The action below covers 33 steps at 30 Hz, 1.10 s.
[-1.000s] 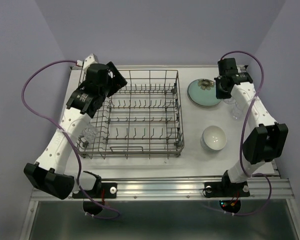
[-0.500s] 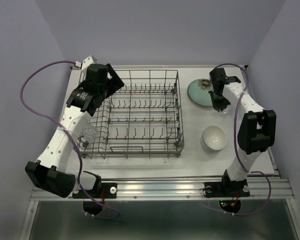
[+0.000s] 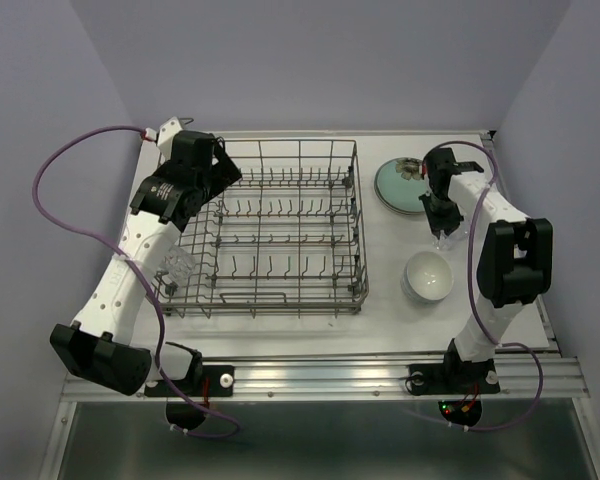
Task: Unload the mixed dishes from the dish rack
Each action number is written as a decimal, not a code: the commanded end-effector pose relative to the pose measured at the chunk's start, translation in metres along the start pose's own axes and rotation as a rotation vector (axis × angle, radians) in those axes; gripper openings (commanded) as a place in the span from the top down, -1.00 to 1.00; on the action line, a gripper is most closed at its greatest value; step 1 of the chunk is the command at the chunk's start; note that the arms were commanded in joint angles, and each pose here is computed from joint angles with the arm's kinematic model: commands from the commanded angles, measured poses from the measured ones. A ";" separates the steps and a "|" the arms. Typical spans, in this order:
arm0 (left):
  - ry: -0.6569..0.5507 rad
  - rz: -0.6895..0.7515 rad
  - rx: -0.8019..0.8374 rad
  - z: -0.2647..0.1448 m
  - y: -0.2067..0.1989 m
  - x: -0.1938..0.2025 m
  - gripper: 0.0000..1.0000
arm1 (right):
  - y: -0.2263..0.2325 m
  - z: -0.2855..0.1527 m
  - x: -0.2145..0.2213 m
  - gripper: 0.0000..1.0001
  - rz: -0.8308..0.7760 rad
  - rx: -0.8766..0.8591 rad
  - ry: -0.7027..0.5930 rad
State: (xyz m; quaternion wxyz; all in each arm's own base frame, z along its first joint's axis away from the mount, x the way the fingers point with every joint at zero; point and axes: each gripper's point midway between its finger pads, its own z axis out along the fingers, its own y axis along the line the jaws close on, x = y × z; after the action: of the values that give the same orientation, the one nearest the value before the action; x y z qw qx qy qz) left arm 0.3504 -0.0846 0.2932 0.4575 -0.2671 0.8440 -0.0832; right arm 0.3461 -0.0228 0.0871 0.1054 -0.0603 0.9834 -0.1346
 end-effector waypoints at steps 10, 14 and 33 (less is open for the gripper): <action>-0.073 -0.014 -0.030 -0.029 0.014 -0.024 -0.98 | -0.023 -0.059 -0.035 -0.32 0.051 0.029 -0.219; -0.043 0.018 -0.088 -0.023 0.025 -0.014 -0.98 | -0.035 -0.110 -0.060 -0.99 0.117 0.021 -0.405; -0.019 0.039 -0.285 -0.029 0.080 0.013 -0.98 | 0.117 -0.192 -0.127 -1.00 0.251 -0.528 -0.763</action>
State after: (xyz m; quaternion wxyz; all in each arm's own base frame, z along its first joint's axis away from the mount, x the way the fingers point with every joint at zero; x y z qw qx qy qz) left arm 0.3074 -0.0494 0.2874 0.4449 -0.2914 0.8467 -0.0164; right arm 0.4019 0.1296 0.2625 0.4436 -0.0377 0.8835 0.1455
